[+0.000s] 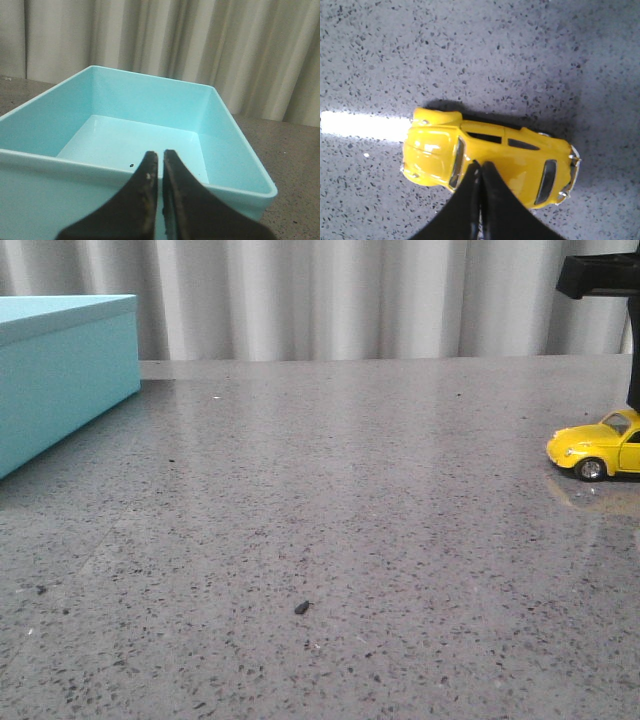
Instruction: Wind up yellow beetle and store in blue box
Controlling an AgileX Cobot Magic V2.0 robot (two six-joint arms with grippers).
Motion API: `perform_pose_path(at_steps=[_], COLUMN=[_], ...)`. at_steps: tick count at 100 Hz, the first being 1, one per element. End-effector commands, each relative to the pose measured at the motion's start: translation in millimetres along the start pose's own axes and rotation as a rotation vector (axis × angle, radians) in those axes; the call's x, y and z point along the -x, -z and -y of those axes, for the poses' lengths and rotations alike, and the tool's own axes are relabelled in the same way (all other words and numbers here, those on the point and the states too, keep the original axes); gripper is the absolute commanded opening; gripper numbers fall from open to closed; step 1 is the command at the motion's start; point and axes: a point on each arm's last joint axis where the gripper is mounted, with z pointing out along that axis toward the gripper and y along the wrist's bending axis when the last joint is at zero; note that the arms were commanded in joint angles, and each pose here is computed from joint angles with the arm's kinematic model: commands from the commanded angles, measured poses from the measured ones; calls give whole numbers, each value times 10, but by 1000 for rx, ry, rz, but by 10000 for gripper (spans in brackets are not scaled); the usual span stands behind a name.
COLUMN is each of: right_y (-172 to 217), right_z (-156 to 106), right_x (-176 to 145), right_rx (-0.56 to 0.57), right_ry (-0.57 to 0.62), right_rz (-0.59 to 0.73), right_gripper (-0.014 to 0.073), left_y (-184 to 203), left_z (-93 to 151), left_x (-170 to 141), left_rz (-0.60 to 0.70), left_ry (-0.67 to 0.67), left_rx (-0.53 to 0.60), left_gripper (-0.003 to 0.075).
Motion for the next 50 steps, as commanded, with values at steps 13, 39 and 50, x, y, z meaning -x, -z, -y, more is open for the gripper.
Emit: perform_pose_path(at_steps=[13, 39, 50], right_y=[67, 67, 73], right_z=[12, 121, 177], right_x=[39, 14, -5], right_rx=[-22, -129, -166], right_ry=[9, 16, 24], right_rz=[37, 4, -18], right_gripper=[-61, -61, -61], left_y=[-10, -10, -10], left_z=[31, 31, 31], left_x=[181, 181, 181], left_rz=[97, 97, 97], left_ry=[9, 9, 9], left_rx=[-12, -12, -12], left_gripper=[-21, -21, -21])
